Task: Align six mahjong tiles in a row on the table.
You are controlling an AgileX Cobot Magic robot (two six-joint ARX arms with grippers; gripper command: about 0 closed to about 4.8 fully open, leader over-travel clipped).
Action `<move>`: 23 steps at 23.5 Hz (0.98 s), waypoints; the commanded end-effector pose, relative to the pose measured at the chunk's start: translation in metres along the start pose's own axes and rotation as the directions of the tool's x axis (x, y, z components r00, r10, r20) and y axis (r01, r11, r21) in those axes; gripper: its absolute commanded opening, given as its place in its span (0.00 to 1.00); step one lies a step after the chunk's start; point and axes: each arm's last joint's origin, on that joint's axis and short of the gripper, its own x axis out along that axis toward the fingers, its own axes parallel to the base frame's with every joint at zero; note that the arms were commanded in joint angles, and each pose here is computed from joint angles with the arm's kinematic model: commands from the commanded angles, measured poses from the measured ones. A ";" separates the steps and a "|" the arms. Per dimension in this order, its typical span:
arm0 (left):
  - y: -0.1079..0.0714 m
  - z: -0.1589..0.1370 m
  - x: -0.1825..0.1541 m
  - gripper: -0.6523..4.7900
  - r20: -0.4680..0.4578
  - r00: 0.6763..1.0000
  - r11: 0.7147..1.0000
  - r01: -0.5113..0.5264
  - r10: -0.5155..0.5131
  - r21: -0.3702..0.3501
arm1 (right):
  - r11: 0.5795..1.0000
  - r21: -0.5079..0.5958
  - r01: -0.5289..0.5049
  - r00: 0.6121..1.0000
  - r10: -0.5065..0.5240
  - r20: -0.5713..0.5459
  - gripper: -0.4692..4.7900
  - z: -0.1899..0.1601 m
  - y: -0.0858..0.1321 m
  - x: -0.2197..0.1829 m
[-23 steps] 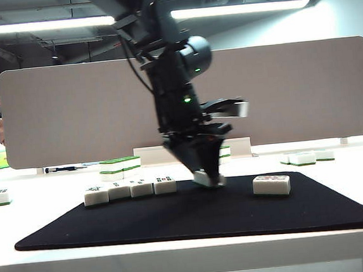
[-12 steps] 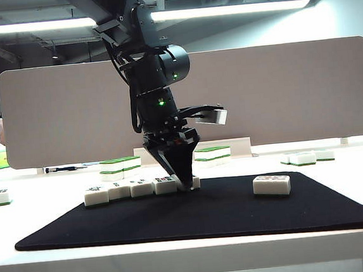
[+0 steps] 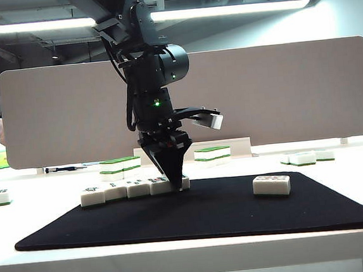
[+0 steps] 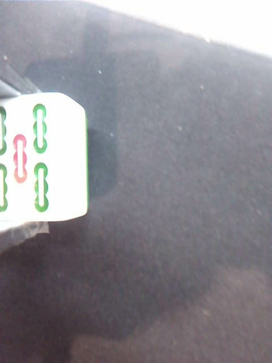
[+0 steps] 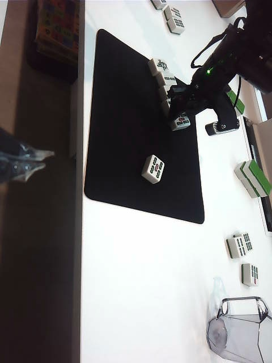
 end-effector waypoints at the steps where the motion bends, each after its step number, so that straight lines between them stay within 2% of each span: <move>1: 0.000 -0.001 0.001 0.55 -0.016 1.000 1.000 -0.010 0.010 -0.001 | 1.000 -0.009 -0.003 1.000 0.004 0.022 0.09 -0.001 0.000 -0.002; 3: 0.000 -0.001 -0.001 0.71 -0.002 1.000 1.000 0.006 -0.006 -0.001 | 1.000 -0.009 -0.003 1.000 0.004 0.022 0.09 -0.001 0.000 -0.002; 5: 0.000 0.000 -0.007 0.71 0.016 1.000 1.000 0.013 -0.013 -0.012 | 1.000 -0.009 -0.003 1.000 0.004 0.022 0.09 -0.001 0.000 -0.002; 6: 0.000 0.001 -0.012 0.71 0.034 0.999 0.999 0.017 -0.016 -0.040 | 1.000 -0.009 -0.003 1.000 0.004 0.022 0.09 -0.001 0.000 -0.002; 10: -0.008 0.010 -0.034 0.71 0.114 0.993 0.979 0.044 -0.021 -0.198 | 1.000 -0.009 -0.003 1.000 0.003 0.022 0.09 -0.001 0.000 -0.002; 12: -0.022 0.021 -0.043 0.71 0.143 0.989 0.949 0.069 -0.025 -0.308 | 1.000 -0.009 -0.003 1.000 0.003 0.022 0.09 -0.001 0.000 -0.002; 14: -0.042 0.037 -0.046 0.71 0.188 0.981 0.899 0.127 -0.051 -0.420 | 1.000 -0.009 -0.003 1.000 0.003 0.022 0.09 -0.001 0.000 -0.002; 15: -0.047 0.040 -0.047 0.71 0.200 0.978 0.884 0.144 -0.058 -0.446 | 1.000 -0.009 -0.003 1.000 0.003 0.022 0.09 -0.001 0.000 -0.002; 16: -0.060 0.051 -0.046 0.72 0.228 0.972 0.852 0.170 -0.061 -0.496 | 1.000 -0.009 -0.003 1.000 0.004 0.022 0.09 -0.001 0.000 -0.002; 17: -0.064 0.054 -0.046 0.76 0.237 0.970 0.840 0.179 -0.062 -0.512 | 1.000 -0.009 -0.003 1.000 0.003 0.022 0.09 -0.001 0.000 -0.002; 18: -0.074 0.060 -0.043 0.90 0.244 0.967 0.828 0.193 -0.071 -0.526 | 1.000 -0.009 -0.004 1.000 0.004 0.021 0.09 -0.001 0.000 -0.002; 19: -0.080 0.063 -0.040 0.98 0.242 0.967 0.821 0.202 -0.080 -0.534 | 1.000 -0.009 -0.004 1.000 0.004 0.021 0.09 -0.001 0.000 -0.002; 23: -0.098 0.071 -0.029 1.00 0.215 0.973 0.796 0.199 -0.089 -0.571 | 1.000 -0.009 -0.004 1.000 0.004 0.021 0.09 -0.001 0.000 -0.002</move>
